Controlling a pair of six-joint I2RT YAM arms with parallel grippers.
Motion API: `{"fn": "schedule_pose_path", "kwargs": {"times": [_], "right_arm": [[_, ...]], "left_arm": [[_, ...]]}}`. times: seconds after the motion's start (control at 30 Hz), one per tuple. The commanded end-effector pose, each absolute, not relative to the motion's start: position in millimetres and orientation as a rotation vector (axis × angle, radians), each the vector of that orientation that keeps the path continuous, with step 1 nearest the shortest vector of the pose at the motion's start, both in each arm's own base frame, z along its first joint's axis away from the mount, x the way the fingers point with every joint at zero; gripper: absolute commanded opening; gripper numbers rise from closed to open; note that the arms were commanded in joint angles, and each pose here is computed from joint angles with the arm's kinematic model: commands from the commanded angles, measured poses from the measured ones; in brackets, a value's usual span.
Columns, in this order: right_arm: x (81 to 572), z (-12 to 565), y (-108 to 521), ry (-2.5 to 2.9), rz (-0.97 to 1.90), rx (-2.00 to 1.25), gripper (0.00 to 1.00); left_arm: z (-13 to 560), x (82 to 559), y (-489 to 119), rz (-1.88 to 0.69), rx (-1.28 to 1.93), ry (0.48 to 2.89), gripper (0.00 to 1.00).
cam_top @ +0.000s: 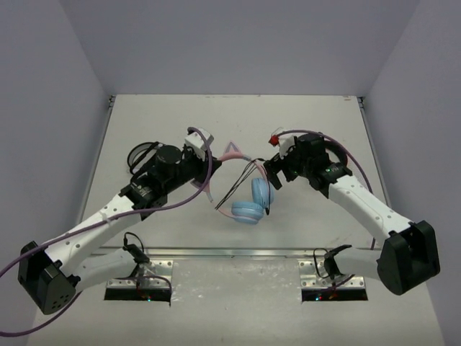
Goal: Wrap the headphones
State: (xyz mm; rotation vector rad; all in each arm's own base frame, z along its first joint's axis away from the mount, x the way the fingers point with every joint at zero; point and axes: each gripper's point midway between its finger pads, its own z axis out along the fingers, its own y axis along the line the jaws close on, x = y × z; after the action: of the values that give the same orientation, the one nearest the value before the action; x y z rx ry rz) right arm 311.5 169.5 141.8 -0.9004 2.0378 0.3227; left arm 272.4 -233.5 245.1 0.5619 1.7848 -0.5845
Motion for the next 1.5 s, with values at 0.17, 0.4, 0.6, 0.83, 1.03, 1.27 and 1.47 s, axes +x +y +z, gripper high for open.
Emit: {"fn": "schedule_pose_path", "kwargs": {"times": [0.17,0.4,0.6,0.83,1.03,1.27,1.47], "right_arm": [[338.3,132.8,101.6,2.183,0.204,-0.349,0.99],[317.5,161.5,55.3,2.221,0.125,-0.076,0.99],[271.7,209.7,73.6,2.129,0.296,-0.148,0.99],[217.7,240.0,108.2,1.979,0.568,-0.287,0.99],[194.0,238.3,119.6,1.947,0.670,-0.331,0.99],[175.5,233.4,132.5,1.934,0.779,-0.388,0.99],[172.4,231.2,135.9,1.943,0.809,-0.398,0.99]], "left_arm": [[324.1,305.9,-255.9,-0.804,0.600,1.539,0.00],[293.9,342.2,-264.3,-0.796,0.893,1.495,0.01],[233.3,374.0,-280.9,-0.817,1.178,1.581,0.01],[166.2,413.7,-307.0,-0.977,1.360,1.652,0.01],[129.1,429.5,-319.1,-1.058,1.464,1.639,0.01],[91.9,456.5,-316.4,-1.091,1.456,1.657,0.01],[72.3,484.7,-299.1,-1.080,1.388,1.694,0.01]]}}
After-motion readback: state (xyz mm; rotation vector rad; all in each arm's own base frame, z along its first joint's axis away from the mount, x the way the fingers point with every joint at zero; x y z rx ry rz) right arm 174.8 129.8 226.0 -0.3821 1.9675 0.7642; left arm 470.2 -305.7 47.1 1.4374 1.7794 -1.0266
